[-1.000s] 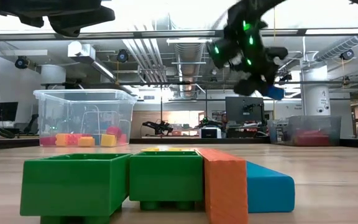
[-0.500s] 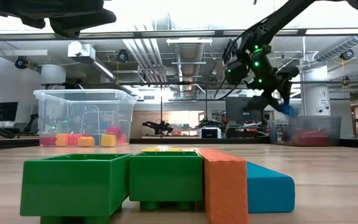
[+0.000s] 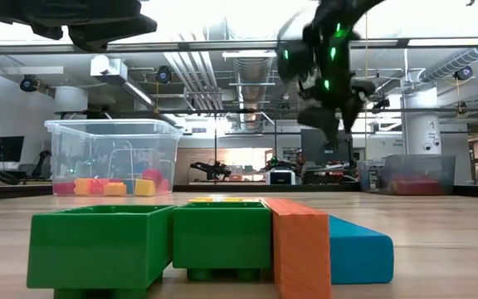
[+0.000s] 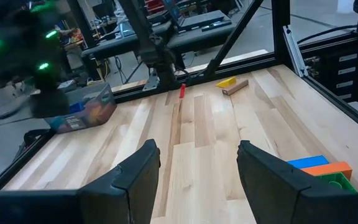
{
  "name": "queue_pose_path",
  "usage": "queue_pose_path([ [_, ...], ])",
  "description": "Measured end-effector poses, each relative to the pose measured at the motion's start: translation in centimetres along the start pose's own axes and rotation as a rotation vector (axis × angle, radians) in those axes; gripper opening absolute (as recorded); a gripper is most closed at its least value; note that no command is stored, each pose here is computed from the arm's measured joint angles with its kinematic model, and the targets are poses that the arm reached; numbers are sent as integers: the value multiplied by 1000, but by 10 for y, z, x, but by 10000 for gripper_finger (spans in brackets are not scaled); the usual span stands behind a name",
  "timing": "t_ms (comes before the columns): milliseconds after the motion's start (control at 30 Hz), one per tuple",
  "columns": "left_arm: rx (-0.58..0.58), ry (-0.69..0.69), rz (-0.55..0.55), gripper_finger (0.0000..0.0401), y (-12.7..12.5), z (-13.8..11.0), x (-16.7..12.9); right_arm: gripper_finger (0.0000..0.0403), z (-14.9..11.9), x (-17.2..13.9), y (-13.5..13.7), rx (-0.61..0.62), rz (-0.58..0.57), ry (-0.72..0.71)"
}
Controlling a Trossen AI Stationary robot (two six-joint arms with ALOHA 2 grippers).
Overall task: Sort blocks by size
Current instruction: Put the brown rectangular wooden block into the black bin
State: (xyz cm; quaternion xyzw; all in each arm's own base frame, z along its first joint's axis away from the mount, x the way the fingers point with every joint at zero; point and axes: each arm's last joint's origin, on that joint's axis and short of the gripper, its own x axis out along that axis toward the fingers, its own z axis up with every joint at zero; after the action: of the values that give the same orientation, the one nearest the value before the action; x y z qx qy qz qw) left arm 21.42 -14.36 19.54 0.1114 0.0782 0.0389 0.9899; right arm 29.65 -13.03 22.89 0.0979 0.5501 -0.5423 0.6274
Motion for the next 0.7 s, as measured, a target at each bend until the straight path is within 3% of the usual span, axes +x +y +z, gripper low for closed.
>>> queue_pose_path([
  [167,-22,0,0,191,0,0,0,227,-62,-56,59,-236,147,-116],
  [300,-22,6,-1,191,0,-1,0,216,-122,-90,88,-362,315,-77],
  [500,-16,12,-1,191,0,-1,0,208,-202,-131,104,-386,521,151],
  [700,-13,13,0,191,0,-2,0,205,-259,-154,95,-298,505,374],
])
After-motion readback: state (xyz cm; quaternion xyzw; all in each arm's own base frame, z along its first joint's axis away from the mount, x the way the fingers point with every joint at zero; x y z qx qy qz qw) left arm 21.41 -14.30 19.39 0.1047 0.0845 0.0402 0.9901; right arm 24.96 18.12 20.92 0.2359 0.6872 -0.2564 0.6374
